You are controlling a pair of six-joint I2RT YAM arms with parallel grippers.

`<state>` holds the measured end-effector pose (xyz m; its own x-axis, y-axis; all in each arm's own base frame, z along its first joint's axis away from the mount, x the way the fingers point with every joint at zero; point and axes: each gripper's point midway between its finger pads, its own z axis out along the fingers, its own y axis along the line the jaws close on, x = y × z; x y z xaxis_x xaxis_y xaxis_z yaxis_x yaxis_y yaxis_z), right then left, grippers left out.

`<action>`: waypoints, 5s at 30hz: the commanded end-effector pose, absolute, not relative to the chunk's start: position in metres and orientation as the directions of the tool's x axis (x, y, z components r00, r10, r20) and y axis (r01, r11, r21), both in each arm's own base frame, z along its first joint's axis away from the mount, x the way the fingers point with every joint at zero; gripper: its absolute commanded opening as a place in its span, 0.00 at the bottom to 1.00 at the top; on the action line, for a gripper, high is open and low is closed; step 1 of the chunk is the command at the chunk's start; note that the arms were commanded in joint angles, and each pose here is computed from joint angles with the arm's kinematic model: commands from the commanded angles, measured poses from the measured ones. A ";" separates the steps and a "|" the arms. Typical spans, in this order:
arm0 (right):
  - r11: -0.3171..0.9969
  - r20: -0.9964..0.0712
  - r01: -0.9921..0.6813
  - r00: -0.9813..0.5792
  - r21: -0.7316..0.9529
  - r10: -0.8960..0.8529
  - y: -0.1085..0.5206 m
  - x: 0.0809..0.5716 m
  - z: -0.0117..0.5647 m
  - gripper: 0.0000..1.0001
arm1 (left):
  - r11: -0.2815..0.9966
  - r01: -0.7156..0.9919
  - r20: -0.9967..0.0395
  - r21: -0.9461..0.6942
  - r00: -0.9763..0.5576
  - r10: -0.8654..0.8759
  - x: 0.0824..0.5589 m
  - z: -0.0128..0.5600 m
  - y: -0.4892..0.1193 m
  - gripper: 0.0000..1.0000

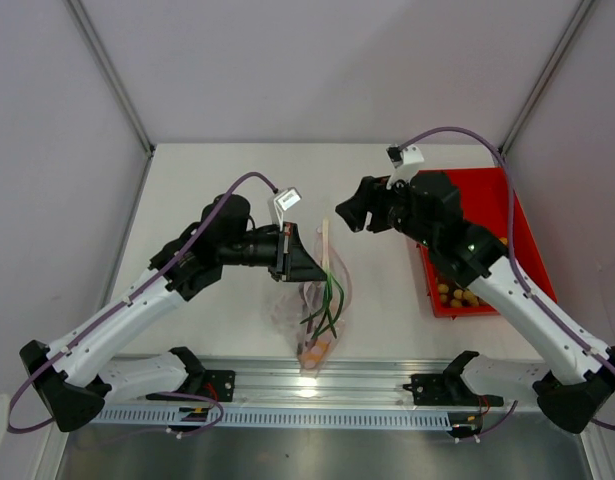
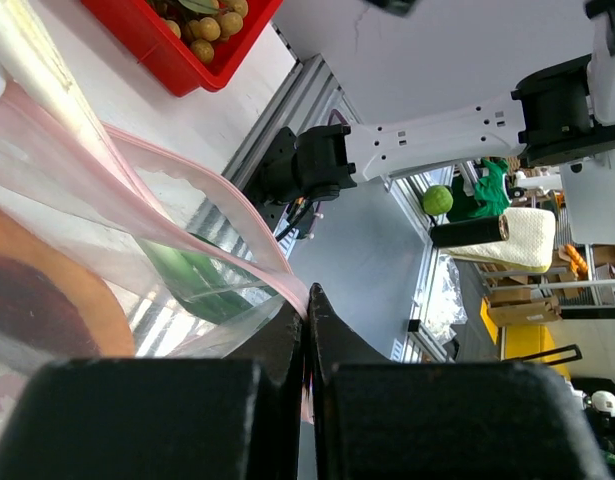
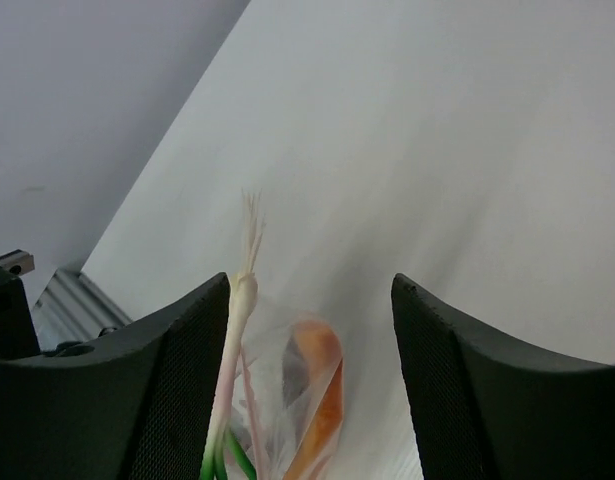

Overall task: Place the food in the zip-top bag and seal the zipper
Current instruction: Place the fake vegetable in the zipper food storage bag.

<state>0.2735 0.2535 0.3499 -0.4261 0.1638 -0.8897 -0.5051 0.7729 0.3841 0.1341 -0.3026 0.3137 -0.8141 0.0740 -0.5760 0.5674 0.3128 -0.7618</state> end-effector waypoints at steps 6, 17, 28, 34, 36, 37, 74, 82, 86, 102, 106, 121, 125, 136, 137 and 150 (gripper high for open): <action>0.542 -0.824 -0.667 -0.559 0.511 0.090 0.297 0.248 0.350 0.68 | 0.241 0.626 -0.629 -0.742 -0.774 0.074 0.124 0.337 -0.301 0.01; 0.502 -0.801 -0.675 -0.595 0.541 0.063 0.311 0.247 0.334 0.54 | 0.234 0.626 -0.628 -0.743 -0.774 0.080 0.123 0.336 -0.303 0.01; 0.538 -0.812 -0.666 -0.580 0.517 0.064 0.312 0.261 0.327 0.25 | 0.233 0.629 -0.629 -0.742 -0.773 0.086 0.121 0.336 -0.301 0.01; 0.561 -0.856 -0.681 -0.507 0.472 0.105 0.299 0.258 0.339 0.00 | 0.242 0.631 -0.635 -0.737 -0.769 0.072 0.123 0.337 -0.301 0.00; 0.559 -0.877 -0.693 -0.457 0.455 0.148 0.294 0.257 0.351 0.00 | 0.239 0.630 -0.633 -0.739 -0.771 0.073 0.122 0.338 -0.300 0.00; 0.549 -0.889 -0.706 -0.421 0.447 0.181 0.287 0.250 0.364 0.00 | 0.236 0.631 -0.634 -0.739 -0.770 0.070 0.123 0.339 -0.300 0.01; 0.471 -0.865 -0.807 -0.095 0.356 0.492 0.277 0.169 0.366 0.00 | -0.035 0.597 -0.597 -0.801 -0.794 0.117 0.091 0.387 -0.312 0.01; 0.495 -0.893 -0.790 -0.141 0.362 0.427 0.282 0.141 0.324 0.00 | -0.068 0.589 -0.593 -0.805 -0.797 0.115 0.088 0.392 -0.312 0.01; 0.553 -0.916 -0.768 -0.107 0.324 0.388 0.278 0.136 0.324 0.00 | -0.043 0.574 -0.575 -0.818 -0.809 0.126 0.090 0.382 -0.314 0.00; 0.709 -0.853 -0.672 0.224 0.216 0.472 0.242 0.159 0.423 0.00 | 0.021 0.545 -0.531 -0.838 -0.824 0.198 0.091 0.362 -0.315 0.01; 0.721 -0.836 -0.669 0.282 0.181 0.472 0.227 0.155 0.434 0.00 | 0.029 0.554 -0.537 -0.832 -0.819 0.203 0.090 0.373 -0.313 0.01; 0.672 -0.838 -0.726 0.268 0.148 0.475 0.231 0.136 0.398 0.00 | -0.177 0.401 -0.426 -0.899 -0.893 0.142 0.085 0.429 -0.323 0.00; 0.654 -0.875 -0.746 0.226 0.127 0.428 0.247 0.121 0.375 0.00 | -0.242 0.296 -0.328 -0.924 -0.939 0.103 0.091 0.445 -0.328 0.01; 0.681 -0.963 -0.732 0.191 -0.012 0.189 0.265 0.101 0.339 0.00 | -0.167 0.306 -0.304 -0.937 -0.952 -0.037 0.112 0.445 -0.334 0.01; 0.672 -0.971 -0.739 0.189 -0.043 0.145 0.267 0.099 0.333 0.00 | -0.134 0.319 -0.317 -0.938 -0.948 -0.042 0.114 0.441 -0.335 0.01; 0.567 -0.981 -0.802 -0.185 0.188 0.063 0.275 0.101 0.331 0.00 | -0.022 0.479 -0.479 -0.878 -0.875 0.072 0.103 0.403 -0.331 0.01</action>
